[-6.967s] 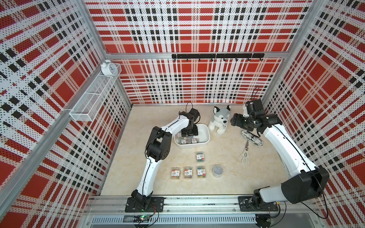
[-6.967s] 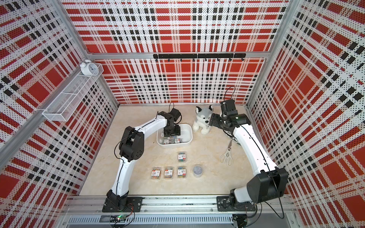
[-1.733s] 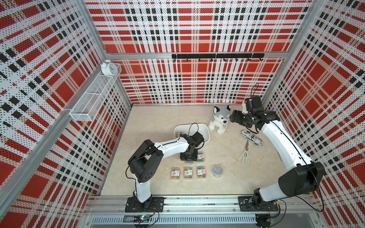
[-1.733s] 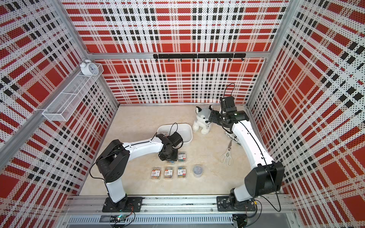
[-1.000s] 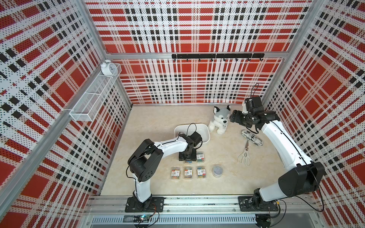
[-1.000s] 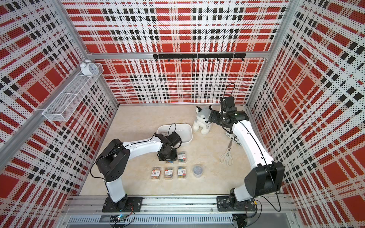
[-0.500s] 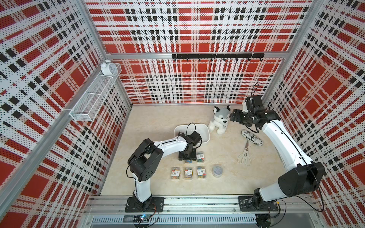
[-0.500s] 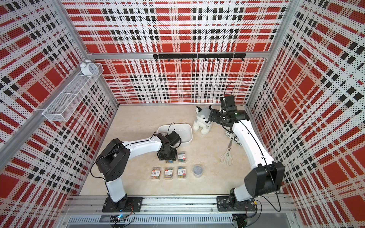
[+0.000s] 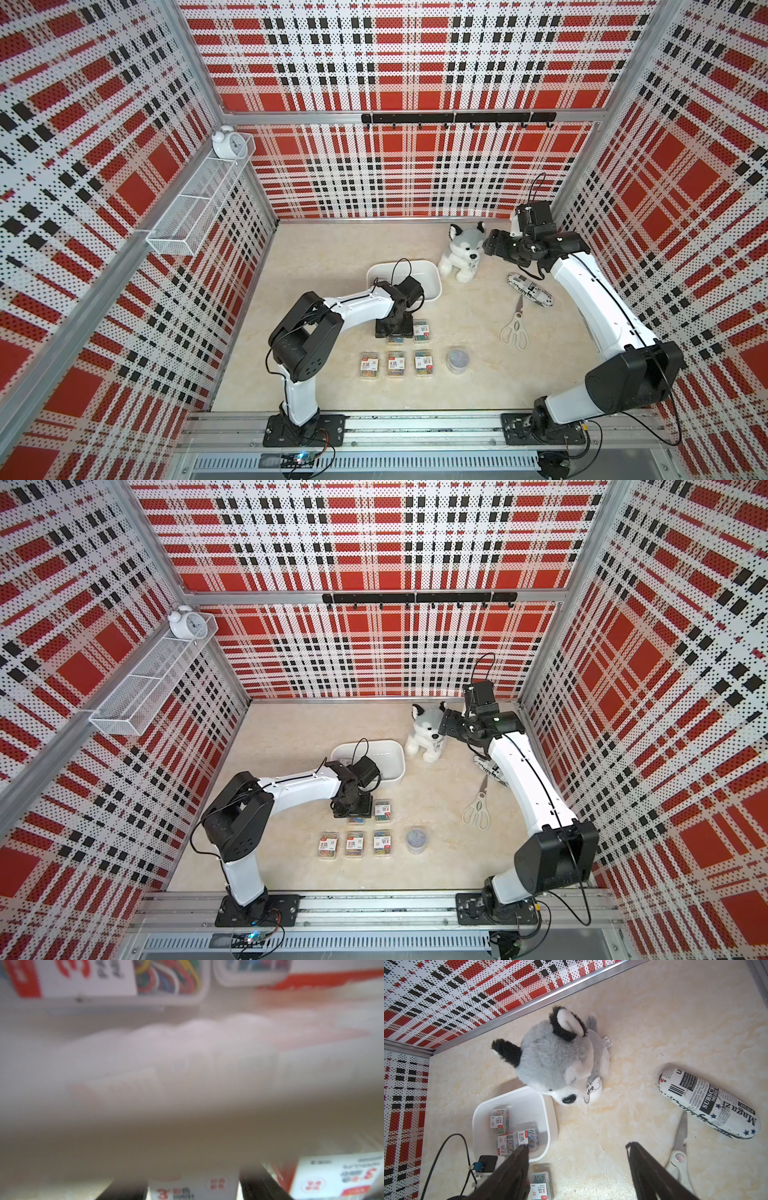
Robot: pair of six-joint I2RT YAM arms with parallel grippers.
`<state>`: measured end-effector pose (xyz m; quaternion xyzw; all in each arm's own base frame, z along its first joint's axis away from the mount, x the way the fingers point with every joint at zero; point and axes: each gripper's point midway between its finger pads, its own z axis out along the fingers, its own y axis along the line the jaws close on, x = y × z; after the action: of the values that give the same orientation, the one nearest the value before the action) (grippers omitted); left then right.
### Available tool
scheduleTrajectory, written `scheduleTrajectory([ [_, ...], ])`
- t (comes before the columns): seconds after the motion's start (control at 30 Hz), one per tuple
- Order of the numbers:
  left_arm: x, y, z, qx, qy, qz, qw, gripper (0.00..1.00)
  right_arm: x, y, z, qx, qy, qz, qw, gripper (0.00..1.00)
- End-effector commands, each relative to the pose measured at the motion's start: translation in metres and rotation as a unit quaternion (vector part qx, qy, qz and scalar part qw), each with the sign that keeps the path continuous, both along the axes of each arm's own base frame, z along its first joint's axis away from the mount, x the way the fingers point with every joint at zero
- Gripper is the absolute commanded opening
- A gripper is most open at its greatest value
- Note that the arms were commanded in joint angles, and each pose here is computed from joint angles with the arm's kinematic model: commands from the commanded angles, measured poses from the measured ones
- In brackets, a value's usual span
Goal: Take the paper clips out of the storage box
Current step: Place the boxed paper clips at the center of the board, then pick up the boxed paper clips from the storage box.
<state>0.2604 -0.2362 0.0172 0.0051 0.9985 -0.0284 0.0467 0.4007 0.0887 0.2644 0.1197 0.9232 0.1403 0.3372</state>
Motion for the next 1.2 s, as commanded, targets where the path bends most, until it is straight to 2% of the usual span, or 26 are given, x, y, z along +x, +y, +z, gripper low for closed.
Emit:
scheduleTrajectory([
  [0.0,-0.005,0.003,-0.006,0.003,0.008,-0.001,1.0,0.7,0.004,-0.005,0.008,-0.002,-0.011,-0.007,1.0,0.8],
  [0.4,-0.002,0.0,0.001,-0.003,0.001,-0.003,1.0,0.74,0.005,-0.004,0.01,0.0,-0.014,-0.005,1.0,0.8],
  [0.67,0.004,-0.005,0.02,-0.012,-0.018,-0.008,1.0,0.76,0.005,-0.004,0.011,0.002,-0.016,-0.006,1.0,0.8],
  [0.9,0.014,-0.005,0.058,-0.021,-0.046,-0.01,0.999,0.76,0.007,-0.002,0.013,0.005,-0.019,-0.003,1.0,0.8],
  [1.03,0.022,-0.001,0.09,-0.03,-0.069,-0.01,0.997,0.75,0.008,-0.002,0.015,0.006,-0.02,-0.002,1.0,0.8],
  [1.17,0.041,0.008,0.136,-0.04,-0.126,0.003,0.991,0.74,0.01,0.0,0.014,0.01,-0.02,-0.002,1.0,0.8],
])
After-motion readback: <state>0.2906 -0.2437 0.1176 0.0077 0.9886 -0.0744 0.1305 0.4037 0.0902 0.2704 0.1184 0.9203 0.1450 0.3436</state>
